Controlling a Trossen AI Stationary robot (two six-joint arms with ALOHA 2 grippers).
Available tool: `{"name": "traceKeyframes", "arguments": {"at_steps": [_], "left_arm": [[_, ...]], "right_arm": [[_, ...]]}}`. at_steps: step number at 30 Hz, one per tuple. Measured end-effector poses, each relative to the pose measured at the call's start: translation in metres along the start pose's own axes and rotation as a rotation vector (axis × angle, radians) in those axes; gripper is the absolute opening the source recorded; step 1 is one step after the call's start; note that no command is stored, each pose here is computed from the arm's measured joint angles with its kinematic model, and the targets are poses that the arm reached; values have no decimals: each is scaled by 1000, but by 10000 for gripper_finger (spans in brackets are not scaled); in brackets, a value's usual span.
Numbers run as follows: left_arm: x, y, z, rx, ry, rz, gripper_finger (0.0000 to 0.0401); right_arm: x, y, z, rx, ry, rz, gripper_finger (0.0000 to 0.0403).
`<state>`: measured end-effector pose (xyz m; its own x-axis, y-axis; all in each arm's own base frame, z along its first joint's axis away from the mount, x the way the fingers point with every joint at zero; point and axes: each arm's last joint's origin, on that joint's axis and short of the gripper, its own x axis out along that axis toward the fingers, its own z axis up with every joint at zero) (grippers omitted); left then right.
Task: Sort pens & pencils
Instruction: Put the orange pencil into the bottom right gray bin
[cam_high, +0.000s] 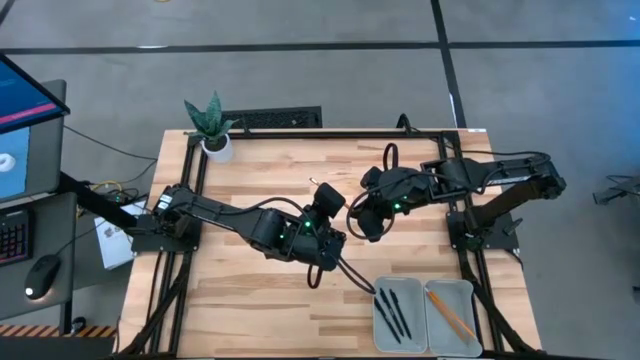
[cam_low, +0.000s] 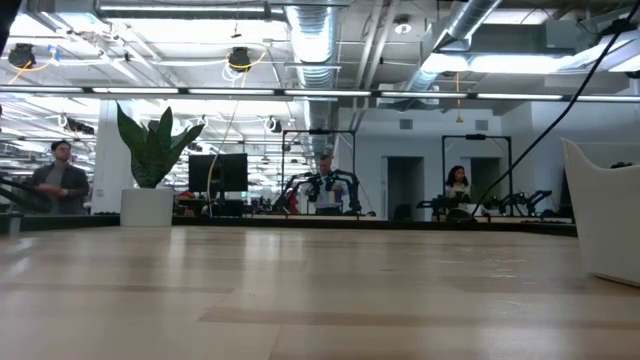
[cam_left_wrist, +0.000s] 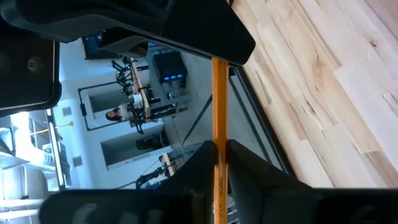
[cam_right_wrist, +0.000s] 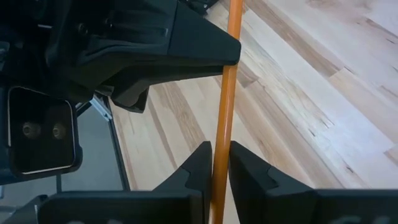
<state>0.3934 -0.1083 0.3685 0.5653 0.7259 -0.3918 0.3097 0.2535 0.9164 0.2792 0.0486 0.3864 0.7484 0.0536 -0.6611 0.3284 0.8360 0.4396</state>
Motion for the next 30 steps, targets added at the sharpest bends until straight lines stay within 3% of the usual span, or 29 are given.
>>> {"name": "traceKeyframes", "arguments": {"at_steps": [30], "left_arm": [[2,1,-1,-3,0,-7,41]], "right_arm": [[0,0,0,-25,1,3,58]]}}
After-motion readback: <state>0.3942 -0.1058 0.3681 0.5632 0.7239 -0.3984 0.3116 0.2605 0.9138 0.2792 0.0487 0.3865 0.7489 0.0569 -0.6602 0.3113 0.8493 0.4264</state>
